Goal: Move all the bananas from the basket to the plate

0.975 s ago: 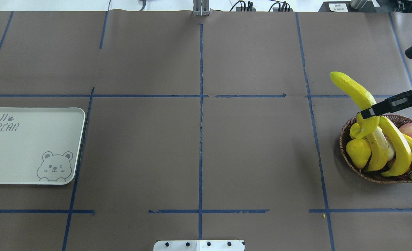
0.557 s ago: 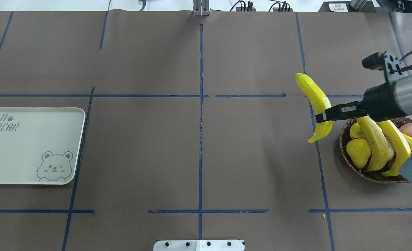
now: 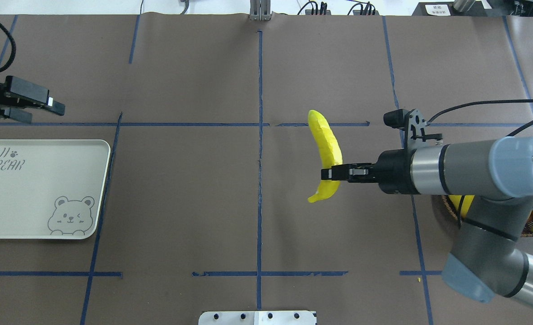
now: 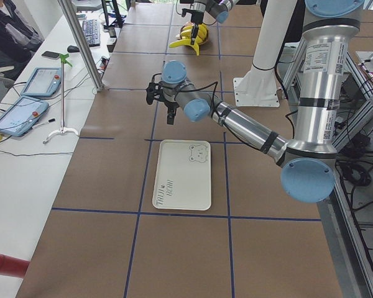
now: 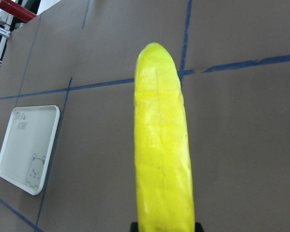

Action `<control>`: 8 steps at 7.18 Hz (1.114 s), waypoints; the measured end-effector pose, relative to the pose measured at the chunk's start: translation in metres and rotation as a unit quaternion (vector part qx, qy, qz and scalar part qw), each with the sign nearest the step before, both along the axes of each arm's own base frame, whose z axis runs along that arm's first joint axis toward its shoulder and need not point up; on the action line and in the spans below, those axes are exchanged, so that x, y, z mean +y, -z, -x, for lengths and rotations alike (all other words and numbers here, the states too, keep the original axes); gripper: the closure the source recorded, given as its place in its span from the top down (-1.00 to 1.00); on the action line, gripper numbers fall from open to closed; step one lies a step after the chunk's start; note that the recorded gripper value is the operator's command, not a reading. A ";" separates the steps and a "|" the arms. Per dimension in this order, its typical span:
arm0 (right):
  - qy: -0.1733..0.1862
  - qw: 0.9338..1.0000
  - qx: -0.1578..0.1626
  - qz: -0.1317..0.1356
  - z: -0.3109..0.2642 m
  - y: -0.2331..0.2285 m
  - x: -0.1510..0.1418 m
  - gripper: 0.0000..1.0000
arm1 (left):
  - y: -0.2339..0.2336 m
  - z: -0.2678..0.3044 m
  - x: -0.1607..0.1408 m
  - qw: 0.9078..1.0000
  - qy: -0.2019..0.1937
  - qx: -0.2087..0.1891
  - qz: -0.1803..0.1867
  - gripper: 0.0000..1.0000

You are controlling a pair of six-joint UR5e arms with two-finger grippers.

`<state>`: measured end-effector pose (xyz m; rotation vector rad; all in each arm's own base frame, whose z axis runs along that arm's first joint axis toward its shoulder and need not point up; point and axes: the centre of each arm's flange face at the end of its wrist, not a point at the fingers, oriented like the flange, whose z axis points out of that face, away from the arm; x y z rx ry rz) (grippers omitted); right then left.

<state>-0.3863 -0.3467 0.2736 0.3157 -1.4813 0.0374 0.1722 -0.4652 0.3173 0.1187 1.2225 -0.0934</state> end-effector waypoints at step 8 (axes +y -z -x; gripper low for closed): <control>-0.042 0.996 -0.080 0.002 0.135 0.117 0.035 -0.96 | 0.145 -0.182 0.037 0.991 0.046 0.085 0.097 0.99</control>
